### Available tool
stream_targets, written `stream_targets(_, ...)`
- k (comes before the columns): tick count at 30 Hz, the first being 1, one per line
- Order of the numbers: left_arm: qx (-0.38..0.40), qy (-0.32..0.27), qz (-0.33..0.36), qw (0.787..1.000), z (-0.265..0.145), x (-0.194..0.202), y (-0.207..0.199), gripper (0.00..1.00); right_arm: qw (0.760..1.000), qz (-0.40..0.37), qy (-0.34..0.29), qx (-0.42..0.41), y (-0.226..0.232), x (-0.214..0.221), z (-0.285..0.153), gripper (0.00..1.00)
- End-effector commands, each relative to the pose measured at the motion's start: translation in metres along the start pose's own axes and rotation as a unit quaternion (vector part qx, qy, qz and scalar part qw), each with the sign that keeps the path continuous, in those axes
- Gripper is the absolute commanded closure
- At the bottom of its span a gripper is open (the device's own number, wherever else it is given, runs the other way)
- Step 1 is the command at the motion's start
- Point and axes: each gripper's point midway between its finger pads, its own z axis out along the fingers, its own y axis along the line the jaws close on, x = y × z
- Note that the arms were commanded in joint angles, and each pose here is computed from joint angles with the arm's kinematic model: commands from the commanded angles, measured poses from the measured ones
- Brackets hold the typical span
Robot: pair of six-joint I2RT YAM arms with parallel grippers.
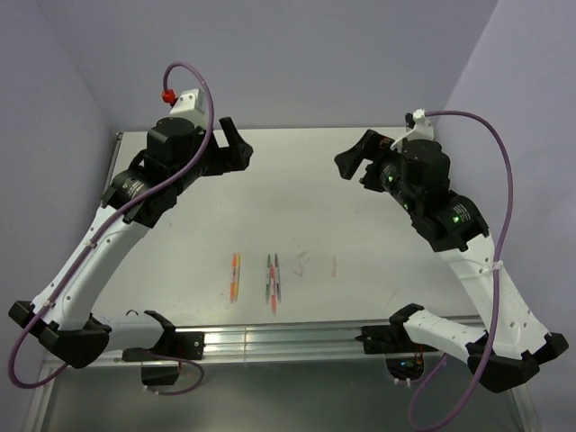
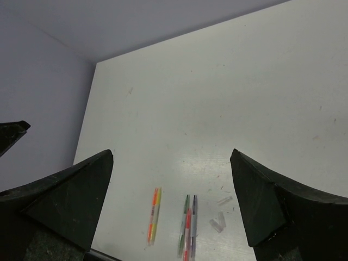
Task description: Insert the pens into the pen caps
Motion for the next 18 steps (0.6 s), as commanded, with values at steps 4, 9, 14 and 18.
stream_targets(4,-0.083,0.048,-0.065,0.993,0.000,0.066,0.047,0.07,1.000,0.005,0.018,0.005,-0.008,0.015,0.001,0.05)
stream_targets(9,-0.132,0.112,-0.120,0.978,-0.002,0.147,0.083,0.12,0.999,0.002,0.051,0.011,-0.017,0.038,0.009,0.07)
stream_targets(14,-0.129,0.161,-0.117,0.971,-0.005,0.199,0.087,0.16,0.997,0.000,0.071,0.025,-0.029,0.057,0.014,0.08)
stream_targets(18,-0.120,0.202,-0.114,0.965,-0.004,0.236,0.075,0.22,0.995,-0.004,0.093,0.030,-0.036,0.073,0.020,0.09)
